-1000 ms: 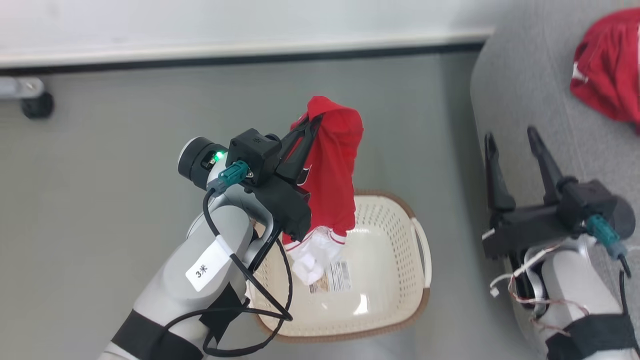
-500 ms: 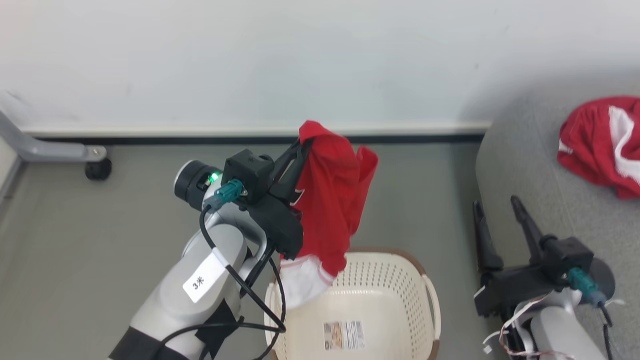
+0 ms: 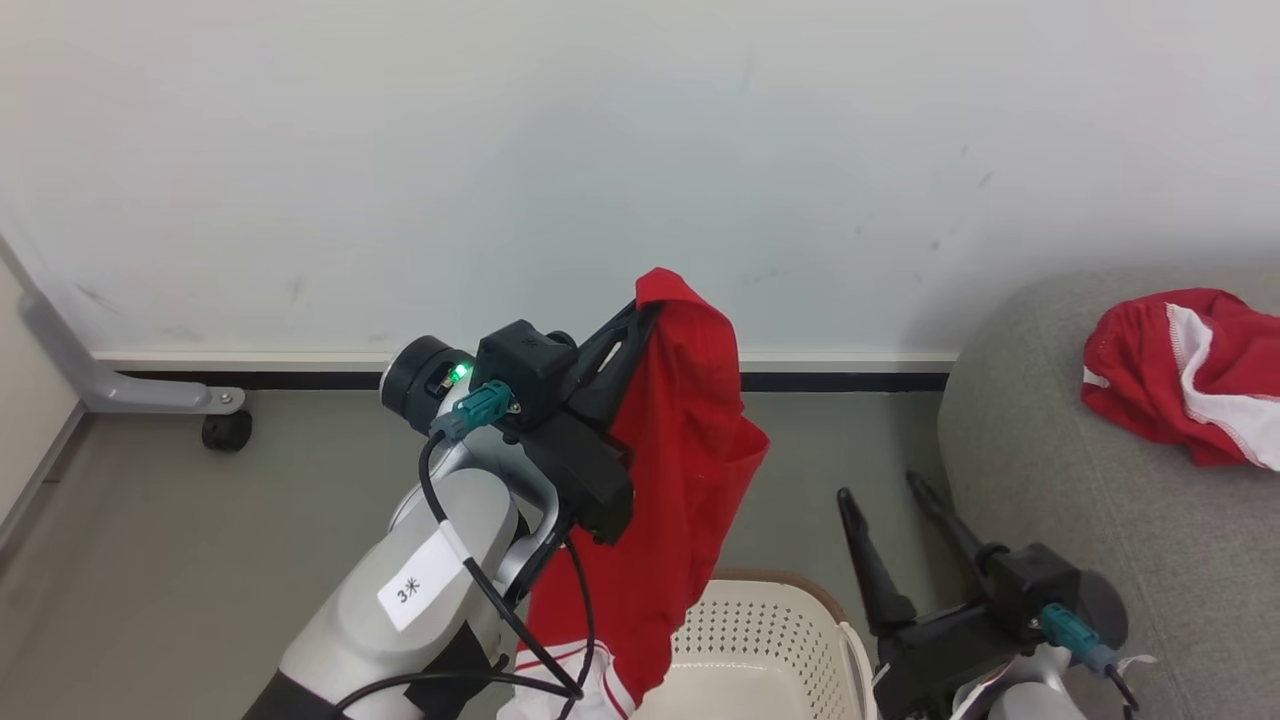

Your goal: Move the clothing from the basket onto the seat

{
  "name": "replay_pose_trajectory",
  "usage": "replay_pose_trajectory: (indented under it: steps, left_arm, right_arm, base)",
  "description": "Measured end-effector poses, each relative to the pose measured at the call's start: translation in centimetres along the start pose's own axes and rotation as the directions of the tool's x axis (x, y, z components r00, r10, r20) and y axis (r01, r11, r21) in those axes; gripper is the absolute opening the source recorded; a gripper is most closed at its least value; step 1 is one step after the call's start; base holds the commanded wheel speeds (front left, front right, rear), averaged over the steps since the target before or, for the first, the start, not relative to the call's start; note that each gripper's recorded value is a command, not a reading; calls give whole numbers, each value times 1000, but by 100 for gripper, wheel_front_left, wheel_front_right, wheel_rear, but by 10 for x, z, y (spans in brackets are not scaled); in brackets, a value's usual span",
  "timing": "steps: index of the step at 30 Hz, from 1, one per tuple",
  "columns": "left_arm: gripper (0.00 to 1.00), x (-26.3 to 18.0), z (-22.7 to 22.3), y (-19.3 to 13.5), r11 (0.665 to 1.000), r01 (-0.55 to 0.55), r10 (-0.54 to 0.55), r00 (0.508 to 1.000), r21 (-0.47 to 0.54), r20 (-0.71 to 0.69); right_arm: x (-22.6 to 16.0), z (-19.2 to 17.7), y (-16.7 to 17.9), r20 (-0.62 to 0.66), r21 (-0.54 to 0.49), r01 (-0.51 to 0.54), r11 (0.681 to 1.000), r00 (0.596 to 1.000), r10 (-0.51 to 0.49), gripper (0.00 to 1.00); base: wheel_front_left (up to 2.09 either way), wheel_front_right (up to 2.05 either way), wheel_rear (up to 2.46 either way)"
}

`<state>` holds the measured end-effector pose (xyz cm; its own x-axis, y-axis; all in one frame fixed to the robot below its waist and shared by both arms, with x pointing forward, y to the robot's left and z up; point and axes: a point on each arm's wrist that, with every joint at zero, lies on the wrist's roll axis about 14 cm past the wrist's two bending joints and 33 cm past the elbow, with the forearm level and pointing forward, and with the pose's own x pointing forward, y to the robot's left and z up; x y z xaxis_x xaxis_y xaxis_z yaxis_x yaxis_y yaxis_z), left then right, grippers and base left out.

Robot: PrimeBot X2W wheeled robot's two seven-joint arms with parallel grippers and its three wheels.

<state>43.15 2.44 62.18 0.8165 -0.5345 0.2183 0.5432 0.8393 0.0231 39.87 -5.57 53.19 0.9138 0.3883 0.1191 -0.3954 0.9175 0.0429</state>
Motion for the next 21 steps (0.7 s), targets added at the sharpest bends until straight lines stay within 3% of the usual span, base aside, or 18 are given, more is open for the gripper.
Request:
replay_pose_trajectory:
  steps: [11,21]
  left_arm:
    - [0,11,3,-38,993,114,-113,993,9,-21]
    - [0,17,17,-71,975,222,-222,975,28,-4]
  right_arm:
    - [-11,-16,39,-53,3,-133,991,990,133,100]
    - [16,-9,36,-72,-60,-169,984,984,164,100]
  base:
    - [0,0,0]
    - [0,0,0]
